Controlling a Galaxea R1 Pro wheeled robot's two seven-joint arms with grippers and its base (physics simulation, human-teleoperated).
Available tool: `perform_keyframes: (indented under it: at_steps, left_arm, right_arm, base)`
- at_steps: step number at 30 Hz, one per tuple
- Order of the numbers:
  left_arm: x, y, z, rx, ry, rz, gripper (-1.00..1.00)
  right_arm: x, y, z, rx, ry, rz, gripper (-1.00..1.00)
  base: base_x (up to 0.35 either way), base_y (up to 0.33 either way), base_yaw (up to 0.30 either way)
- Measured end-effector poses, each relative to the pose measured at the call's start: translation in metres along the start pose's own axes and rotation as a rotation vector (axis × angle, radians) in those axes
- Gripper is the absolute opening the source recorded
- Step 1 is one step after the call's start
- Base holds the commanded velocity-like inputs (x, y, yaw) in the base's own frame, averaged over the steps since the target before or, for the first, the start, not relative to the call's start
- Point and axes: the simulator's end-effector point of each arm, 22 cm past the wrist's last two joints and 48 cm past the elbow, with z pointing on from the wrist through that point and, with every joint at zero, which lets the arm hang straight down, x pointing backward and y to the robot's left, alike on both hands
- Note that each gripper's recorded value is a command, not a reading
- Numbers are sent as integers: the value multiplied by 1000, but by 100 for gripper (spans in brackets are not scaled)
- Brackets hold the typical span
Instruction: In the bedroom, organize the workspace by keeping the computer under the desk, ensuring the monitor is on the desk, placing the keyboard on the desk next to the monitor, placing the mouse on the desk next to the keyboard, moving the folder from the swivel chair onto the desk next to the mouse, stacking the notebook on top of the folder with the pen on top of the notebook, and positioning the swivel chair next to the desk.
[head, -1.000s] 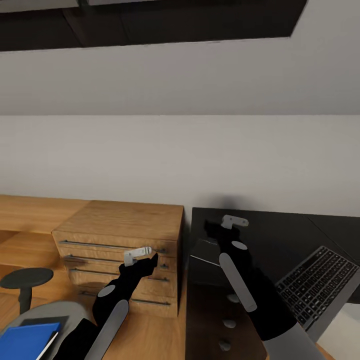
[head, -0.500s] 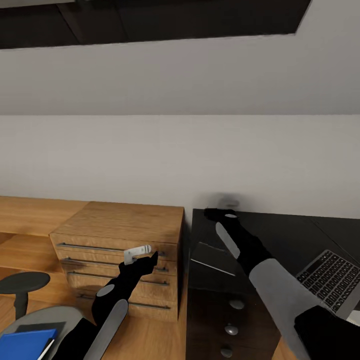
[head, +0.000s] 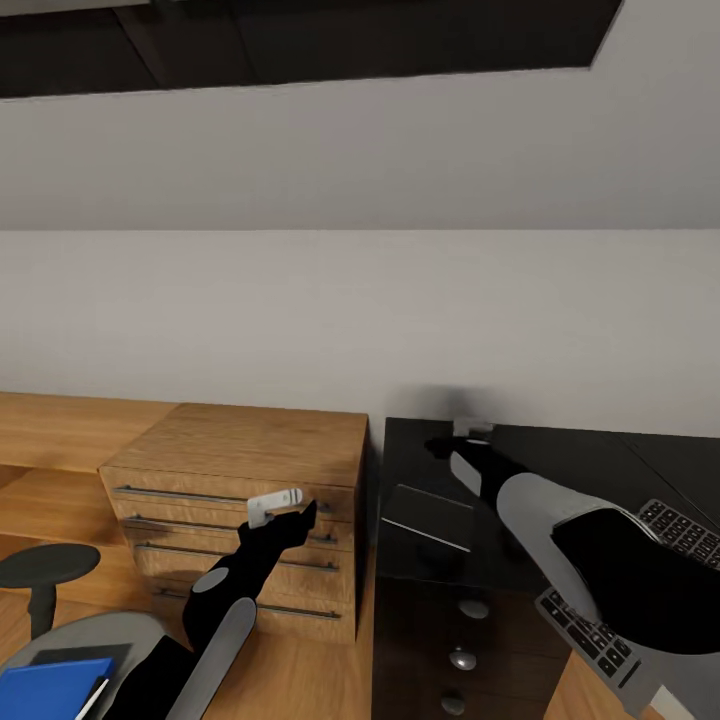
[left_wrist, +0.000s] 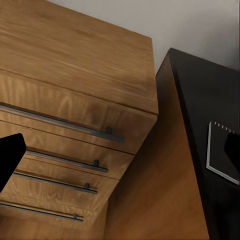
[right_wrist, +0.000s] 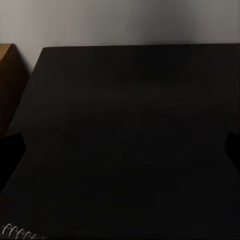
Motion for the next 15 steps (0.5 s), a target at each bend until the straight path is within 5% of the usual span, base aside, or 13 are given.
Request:
perform_keyframes:
  at_steps: [13,15]
  left_arm:
    - [-4,-3,-2,6,-8,-5,100]
    - [-4,-3,-2,6,-8,-5,100]
  right_arm:
    - [25,13,-1,-21,53,-9,100]
    - [36,15,-2,-33,101,-15,100]
  base:
    - [0,0,0]
    - [0,0,0]
